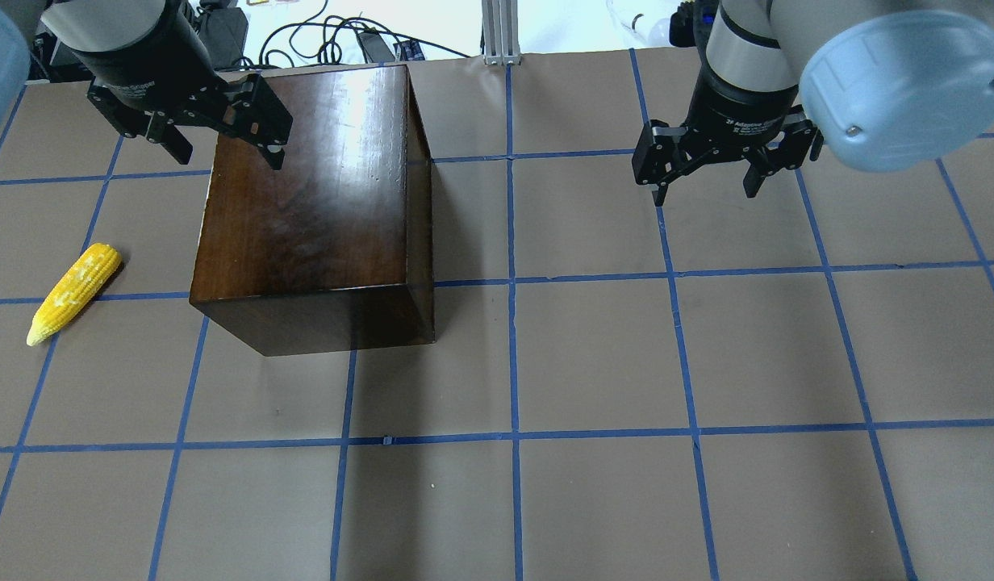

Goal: Open drawer and put corn inside

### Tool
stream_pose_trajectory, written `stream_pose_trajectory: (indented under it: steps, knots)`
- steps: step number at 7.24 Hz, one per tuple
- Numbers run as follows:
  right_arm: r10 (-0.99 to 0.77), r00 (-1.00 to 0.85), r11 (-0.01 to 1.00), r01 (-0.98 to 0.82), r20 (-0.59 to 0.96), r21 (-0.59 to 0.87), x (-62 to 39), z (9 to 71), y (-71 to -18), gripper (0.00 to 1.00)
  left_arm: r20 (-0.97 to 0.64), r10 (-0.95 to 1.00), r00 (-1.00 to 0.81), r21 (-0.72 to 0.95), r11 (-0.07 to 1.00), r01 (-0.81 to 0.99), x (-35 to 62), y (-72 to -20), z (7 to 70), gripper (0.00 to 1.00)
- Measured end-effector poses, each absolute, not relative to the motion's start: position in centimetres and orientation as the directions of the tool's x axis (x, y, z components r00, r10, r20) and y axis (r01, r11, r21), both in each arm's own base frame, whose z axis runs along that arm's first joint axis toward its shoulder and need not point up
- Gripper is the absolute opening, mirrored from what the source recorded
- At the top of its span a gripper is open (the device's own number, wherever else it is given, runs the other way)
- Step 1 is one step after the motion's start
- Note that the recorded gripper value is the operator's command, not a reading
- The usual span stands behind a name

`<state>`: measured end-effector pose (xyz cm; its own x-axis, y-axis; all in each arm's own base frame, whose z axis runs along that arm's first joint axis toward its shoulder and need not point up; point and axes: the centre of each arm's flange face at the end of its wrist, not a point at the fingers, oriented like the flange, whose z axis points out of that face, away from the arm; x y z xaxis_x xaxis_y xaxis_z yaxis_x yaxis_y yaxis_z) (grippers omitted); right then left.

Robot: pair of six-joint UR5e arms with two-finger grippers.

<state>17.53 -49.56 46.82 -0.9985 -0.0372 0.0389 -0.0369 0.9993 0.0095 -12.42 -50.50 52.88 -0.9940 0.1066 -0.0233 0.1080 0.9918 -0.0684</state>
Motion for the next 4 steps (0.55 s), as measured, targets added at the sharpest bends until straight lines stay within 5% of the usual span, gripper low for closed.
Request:
stream_pose_trajectory:
  steps: [4]
  knots:
    - [-0.037,-0.999,0.999,-0.037,0.039,0.009,17.53,46.82,-49.55,1.0,-0.021,0.115,-0.993,-0.06,0.991,0.116,-12.48,-50.76,52.53,1.0]
